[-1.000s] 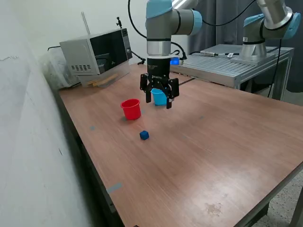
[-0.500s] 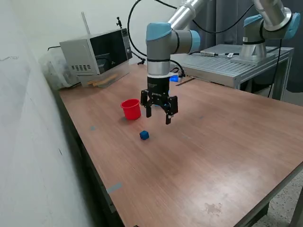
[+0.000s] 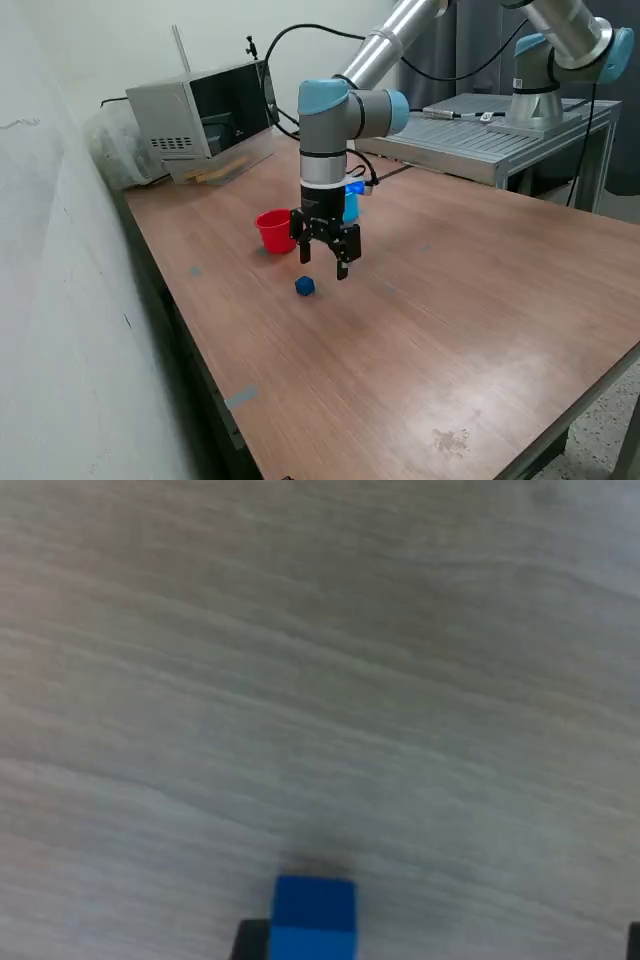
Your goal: Place red objects in the red bin, and blue objects in the blue bin.
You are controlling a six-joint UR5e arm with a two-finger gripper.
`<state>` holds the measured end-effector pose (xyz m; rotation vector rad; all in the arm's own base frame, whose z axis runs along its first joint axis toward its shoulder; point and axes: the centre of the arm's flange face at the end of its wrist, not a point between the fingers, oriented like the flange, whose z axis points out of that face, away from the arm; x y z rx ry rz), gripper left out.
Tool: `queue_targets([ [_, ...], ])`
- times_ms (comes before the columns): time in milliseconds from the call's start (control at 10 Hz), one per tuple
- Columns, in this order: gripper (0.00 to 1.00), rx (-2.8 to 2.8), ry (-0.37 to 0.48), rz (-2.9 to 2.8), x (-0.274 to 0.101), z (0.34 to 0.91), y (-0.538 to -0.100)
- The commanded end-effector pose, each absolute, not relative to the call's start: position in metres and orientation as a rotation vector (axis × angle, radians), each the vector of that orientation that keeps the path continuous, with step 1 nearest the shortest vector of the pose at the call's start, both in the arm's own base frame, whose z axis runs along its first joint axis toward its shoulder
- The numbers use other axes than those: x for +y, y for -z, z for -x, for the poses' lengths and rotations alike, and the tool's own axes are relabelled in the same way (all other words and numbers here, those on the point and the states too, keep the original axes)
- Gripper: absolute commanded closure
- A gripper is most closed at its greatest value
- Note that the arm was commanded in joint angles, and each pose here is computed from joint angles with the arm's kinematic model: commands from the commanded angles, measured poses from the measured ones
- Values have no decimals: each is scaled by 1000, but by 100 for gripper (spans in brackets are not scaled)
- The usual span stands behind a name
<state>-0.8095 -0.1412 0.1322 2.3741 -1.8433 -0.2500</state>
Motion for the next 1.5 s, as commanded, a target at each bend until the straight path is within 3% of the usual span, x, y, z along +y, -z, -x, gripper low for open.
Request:
queue_targets([
  [0, 0, -1899, 275, -2312, -124, 823, -124],
  [1100, 0, -1915, 304, -2253, -100, 831, -109],
  [1200, 100, -1916, 301, -2255, -100, 830, -108],
  [1400, 100, -1915, 299, -2260, -101, 829, -107],
])
